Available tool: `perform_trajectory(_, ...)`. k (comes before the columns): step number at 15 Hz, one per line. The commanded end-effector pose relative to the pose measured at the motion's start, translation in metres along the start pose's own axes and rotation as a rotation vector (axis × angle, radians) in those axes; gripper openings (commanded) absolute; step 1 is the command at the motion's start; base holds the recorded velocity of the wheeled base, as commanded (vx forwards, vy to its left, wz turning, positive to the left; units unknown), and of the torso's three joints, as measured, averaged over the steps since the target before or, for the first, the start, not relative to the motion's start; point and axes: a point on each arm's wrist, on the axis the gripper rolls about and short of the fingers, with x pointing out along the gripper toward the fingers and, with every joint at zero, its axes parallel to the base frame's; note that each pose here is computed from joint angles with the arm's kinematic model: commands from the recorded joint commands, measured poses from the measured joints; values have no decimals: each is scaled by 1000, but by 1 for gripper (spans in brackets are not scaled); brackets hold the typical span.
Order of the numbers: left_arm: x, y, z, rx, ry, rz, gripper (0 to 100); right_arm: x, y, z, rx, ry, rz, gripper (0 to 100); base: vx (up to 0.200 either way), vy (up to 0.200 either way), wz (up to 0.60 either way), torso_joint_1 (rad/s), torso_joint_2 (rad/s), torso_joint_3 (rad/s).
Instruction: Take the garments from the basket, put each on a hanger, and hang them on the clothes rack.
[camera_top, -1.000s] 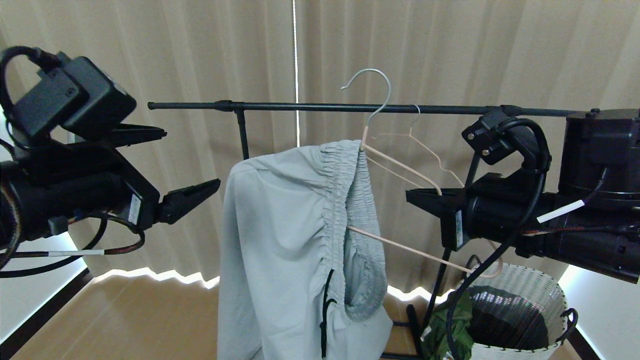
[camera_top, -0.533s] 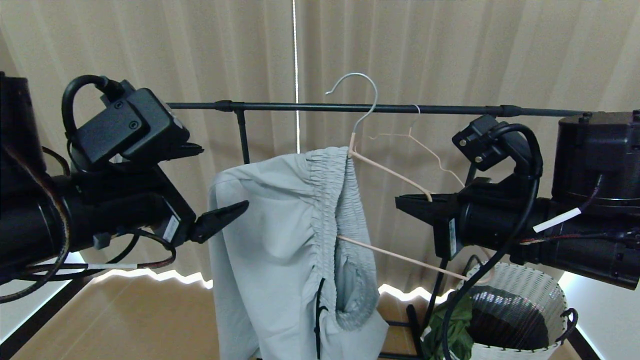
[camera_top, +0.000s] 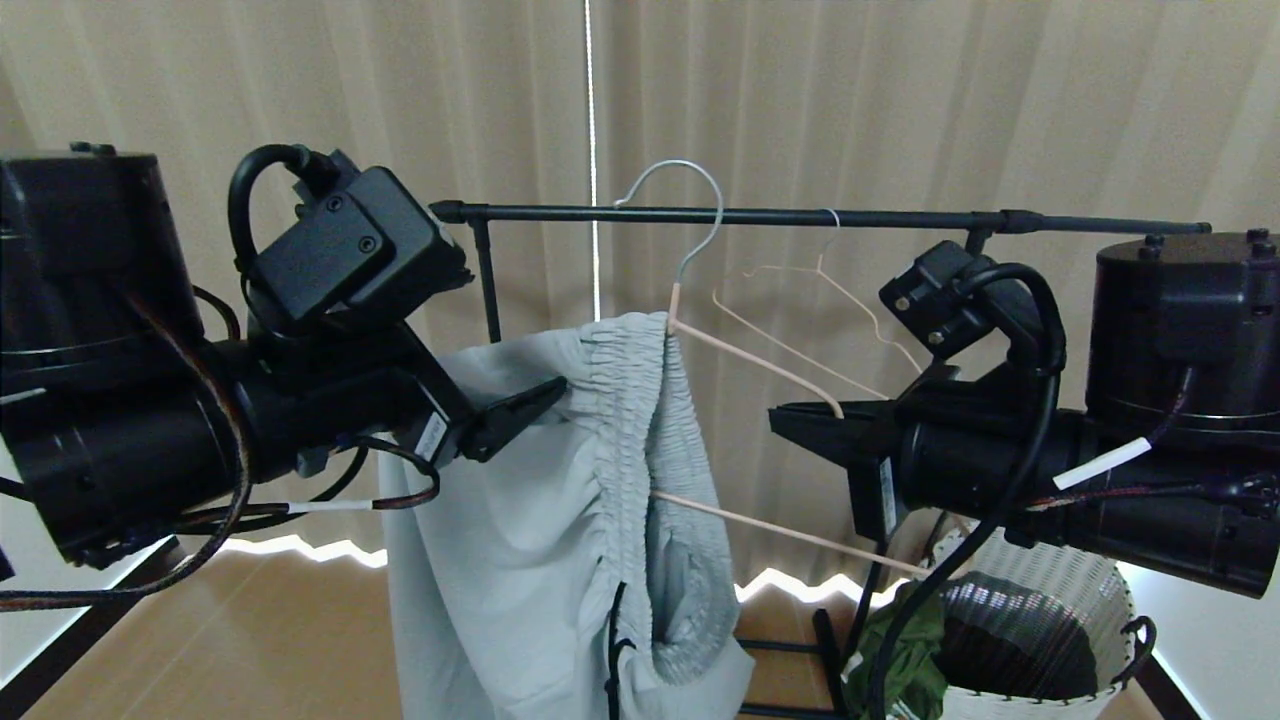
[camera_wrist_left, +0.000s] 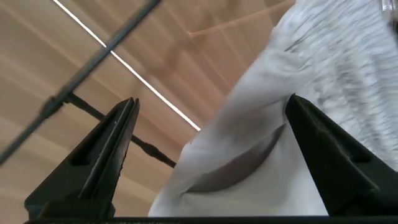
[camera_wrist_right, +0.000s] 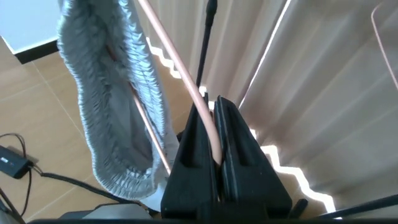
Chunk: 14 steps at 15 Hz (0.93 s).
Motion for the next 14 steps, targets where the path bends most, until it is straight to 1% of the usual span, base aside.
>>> perform_trajectory(1, 6, -3, -5, 0, 21, -13, 100, -1, 5, 0, -6, -2, 25, 0, 0, 0, 0, 0, 0, 0)
perform_trajectory(5, 6, -3, -6, 3, 24, -13, 100, -1, 18, 1, -24, -7, 81, 0, 0, 0, 0, 0, 0, 0)
perform_trajectory(6, 6, -3, -6, 3, 24, -13, 100, -2, 20, 2, -37, -24, 92, 0, 0, 0, 0, 0, 0, 0)
perform_trajectory(9, 5, -5, -8, 7, 32, -19, 100, -1, 21, -3, -63, -39, 117, 0, 0, 0, 0, 0, 0, 0)
perform_trajectory(10, 4, -5, -9, 7, 33, -20, 0, -1, 21, -3, -65, -42, 124, 0, 0, 0, 0, 0, 0, 0)
perform_trajectory(14, 5, -5, -9, 7, 32, -21, 0, -1, 22, -3, -66, -45, 141, 0, 0, 0, 0, 0, 0, 0)
